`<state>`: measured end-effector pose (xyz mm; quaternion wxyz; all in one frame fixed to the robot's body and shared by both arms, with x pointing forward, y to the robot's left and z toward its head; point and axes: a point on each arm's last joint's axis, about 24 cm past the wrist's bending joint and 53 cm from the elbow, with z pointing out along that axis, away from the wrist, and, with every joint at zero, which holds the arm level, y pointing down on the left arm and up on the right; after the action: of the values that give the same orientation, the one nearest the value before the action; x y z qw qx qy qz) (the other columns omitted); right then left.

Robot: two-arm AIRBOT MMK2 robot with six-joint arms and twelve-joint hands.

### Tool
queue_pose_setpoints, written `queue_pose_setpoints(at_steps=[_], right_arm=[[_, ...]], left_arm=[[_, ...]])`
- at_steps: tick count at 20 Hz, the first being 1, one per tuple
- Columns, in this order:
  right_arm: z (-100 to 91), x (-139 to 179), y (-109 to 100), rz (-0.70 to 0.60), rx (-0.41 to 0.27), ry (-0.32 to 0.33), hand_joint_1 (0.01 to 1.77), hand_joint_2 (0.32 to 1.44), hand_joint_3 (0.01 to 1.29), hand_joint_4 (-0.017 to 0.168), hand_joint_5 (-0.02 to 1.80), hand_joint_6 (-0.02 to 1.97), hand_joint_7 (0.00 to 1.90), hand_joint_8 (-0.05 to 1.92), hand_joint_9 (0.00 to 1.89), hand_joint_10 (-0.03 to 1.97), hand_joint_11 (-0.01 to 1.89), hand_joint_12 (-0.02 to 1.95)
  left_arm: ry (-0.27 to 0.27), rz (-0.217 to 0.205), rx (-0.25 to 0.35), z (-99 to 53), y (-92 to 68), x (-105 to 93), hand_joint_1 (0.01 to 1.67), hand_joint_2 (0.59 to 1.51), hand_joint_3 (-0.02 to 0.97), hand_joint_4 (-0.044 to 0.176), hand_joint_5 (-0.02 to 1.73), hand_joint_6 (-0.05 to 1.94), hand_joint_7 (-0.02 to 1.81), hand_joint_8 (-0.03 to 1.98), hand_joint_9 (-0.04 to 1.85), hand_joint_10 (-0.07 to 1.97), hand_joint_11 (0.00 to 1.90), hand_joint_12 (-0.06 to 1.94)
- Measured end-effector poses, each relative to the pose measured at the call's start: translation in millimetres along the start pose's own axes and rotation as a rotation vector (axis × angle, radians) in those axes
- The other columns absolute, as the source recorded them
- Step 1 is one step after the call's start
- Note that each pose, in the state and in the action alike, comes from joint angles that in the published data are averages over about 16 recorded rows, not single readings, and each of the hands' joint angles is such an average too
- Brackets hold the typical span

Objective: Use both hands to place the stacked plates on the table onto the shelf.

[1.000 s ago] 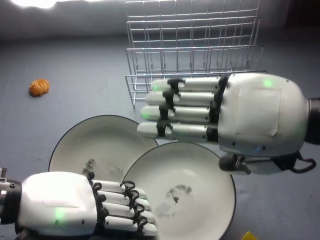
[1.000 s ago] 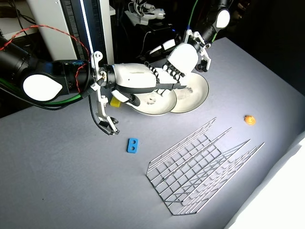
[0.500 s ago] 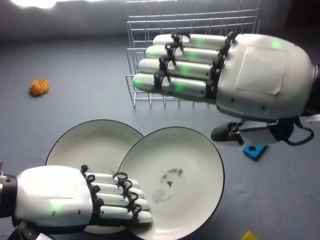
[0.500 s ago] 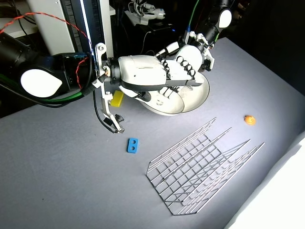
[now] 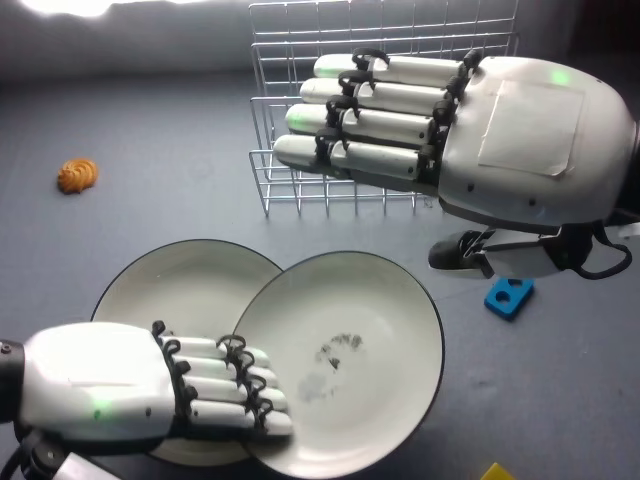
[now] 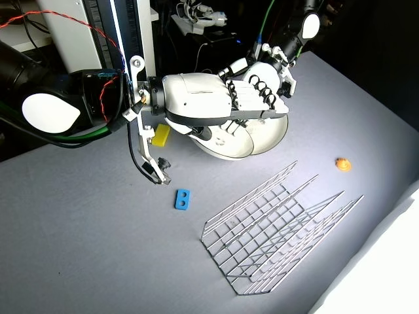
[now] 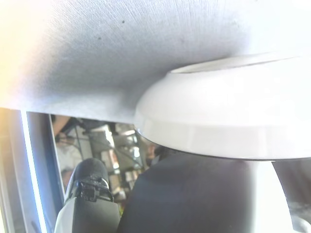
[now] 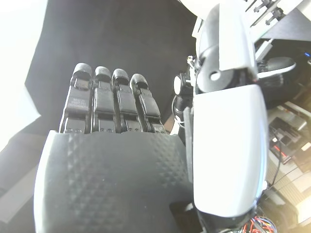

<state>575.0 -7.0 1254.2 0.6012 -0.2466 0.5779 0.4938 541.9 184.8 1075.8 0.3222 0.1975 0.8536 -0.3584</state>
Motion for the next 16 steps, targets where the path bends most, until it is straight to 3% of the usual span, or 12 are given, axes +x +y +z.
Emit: queue_pose_setpoints(at_steps=[10, 16], right_arm=[[-1.6, 2, -1, -0.009, 0.000, 0.008, 1.23, 0.90, 0.02, 0.000, 0.02, 0.03, 0.02, 0.01, 0.01, 0.00, 0.02, 0.01], [-1.3, 18, -3, -0.041, -0.004, 0.047, 1.20, 0.89, 0.02, 0.000, 0.02, 0.03, 0.02, 0.01, 0.01, 0.00, 0.02, 0.01]], left_arm=[[-0.024, -0.005, -0.058, -11.1, 22.6, -10.7, 0.02, 1.150, 0.015, -0.004, 0.11, -0.01, 0.07, -0.02, 0.06, -0.02, 0.01, 0.01], [-0.027, -0.004, -0.061, -13.3, 24.9, -12.5, 0.02, 1.147, 0.015, -0.004, 0.11, 0.00, 0.08, -0.02, 0.06, -0.02, 0.01, 0.01]])
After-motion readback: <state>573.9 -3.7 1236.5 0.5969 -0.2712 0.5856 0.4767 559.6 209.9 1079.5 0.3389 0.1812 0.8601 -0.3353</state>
